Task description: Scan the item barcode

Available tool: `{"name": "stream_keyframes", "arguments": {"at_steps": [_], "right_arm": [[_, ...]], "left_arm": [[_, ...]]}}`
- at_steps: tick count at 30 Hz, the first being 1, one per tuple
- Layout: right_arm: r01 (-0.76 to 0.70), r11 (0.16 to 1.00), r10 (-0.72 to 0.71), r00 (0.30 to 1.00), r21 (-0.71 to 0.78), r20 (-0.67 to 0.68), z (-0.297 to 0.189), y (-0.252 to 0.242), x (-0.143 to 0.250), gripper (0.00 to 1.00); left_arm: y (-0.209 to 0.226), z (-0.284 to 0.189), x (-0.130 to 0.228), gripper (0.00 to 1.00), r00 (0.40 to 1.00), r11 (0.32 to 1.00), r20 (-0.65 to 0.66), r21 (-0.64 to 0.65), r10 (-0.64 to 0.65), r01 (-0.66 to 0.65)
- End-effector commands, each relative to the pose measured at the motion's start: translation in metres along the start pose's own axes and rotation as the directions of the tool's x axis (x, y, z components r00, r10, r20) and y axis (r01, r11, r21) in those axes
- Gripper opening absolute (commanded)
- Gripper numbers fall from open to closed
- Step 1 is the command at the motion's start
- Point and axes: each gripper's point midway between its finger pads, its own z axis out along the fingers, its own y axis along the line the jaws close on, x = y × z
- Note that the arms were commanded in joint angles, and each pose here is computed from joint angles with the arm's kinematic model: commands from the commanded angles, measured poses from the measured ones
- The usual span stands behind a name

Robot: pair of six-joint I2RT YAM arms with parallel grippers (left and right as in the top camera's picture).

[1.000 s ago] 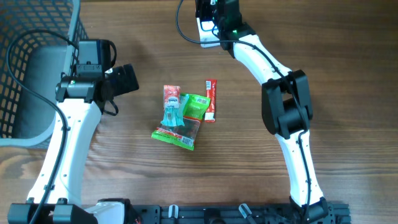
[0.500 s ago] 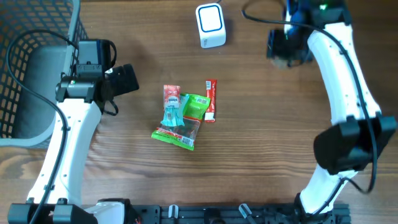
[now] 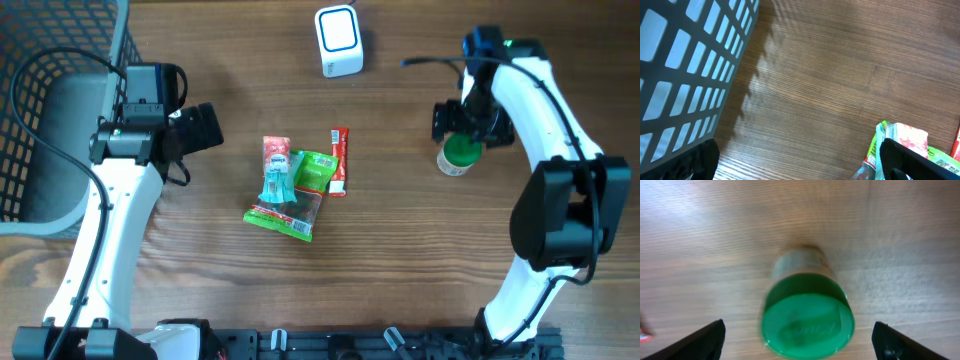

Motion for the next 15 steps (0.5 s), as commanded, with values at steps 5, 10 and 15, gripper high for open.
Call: {"name": "stream_keyframes", "arguments": {"at_steps": [5,10,15], "right_arm": [[0.147,0.953,-0.135,0.989,-0.265,0.064,-0.05,0.088,0.009,0.97],[0.111,0.954,-0.099,0.994,-0.278,0.055,-0.035,0.136,0.021,1.0],[0.185,0.942,-0.173,0.983,-0.281,0.066,0.003,0.174,0.04,0.72]], "left_arm": [[0.002,-0.002,-0.004,1.0,1.0,1.0,0.013,-0.005,0.002,-0.002],[0.002,-0.002,-0.004,1.0,1.0,1.0,0.013,-0.005,0.002,-0.002],[0.002,-0.002,-0.004,1.0,1.0,1.0,0.013,-0.005,0.002,-0.002]]}}
